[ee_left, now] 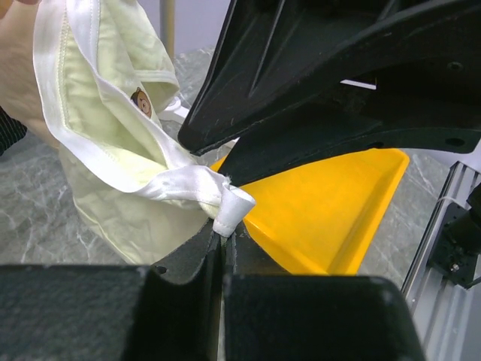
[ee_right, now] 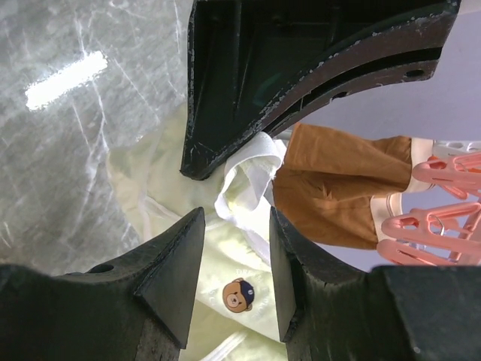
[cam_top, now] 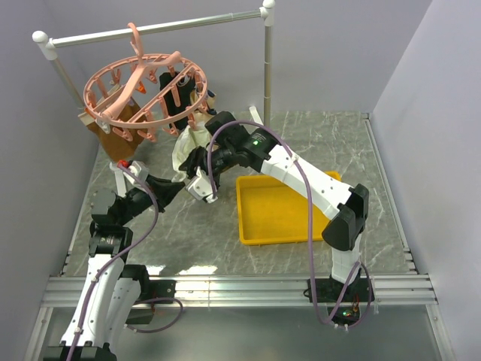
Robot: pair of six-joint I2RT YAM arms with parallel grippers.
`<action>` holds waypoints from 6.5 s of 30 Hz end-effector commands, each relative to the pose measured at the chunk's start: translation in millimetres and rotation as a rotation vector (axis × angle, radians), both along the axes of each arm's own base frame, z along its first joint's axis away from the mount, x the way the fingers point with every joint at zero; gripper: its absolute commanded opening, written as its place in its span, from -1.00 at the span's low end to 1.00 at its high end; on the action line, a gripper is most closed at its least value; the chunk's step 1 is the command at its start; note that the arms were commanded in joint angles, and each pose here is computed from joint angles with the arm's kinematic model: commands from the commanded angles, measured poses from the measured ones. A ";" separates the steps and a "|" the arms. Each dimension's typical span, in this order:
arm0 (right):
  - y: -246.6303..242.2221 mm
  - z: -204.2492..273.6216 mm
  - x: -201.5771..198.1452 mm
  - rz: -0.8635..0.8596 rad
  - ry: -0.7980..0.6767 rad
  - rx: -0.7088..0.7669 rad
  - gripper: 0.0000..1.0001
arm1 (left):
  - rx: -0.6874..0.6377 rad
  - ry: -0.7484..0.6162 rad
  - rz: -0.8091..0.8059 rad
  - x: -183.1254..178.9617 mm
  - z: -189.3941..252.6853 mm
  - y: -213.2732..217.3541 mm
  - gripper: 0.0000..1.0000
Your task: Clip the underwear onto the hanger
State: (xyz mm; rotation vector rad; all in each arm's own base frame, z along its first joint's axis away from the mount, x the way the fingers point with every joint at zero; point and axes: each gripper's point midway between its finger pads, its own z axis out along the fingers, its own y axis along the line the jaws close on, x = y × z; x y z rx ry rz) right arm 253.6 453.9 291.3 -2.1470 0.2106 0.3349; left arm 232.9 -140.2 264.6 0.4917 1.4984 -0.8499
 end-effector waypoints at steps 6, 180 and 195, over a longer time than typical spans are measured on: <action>8.2 15.5 2.6 0.038 -0.080 0.033 0.00 | 0.061 -0.120 -0.033 -3.6 20.7 -1.4 -0.87; 32.7 143.1 92.5 -1.070 1.158 1.261 -0.04 | -0.322 0.231 0.380 36.3 -21.1 60.9 -0.99; -21.6 149.0 124.3 -1.132 1.120 1.312 -0.13 | -0.234 0.105 0.307 56.7 11.7 56.7 -0.99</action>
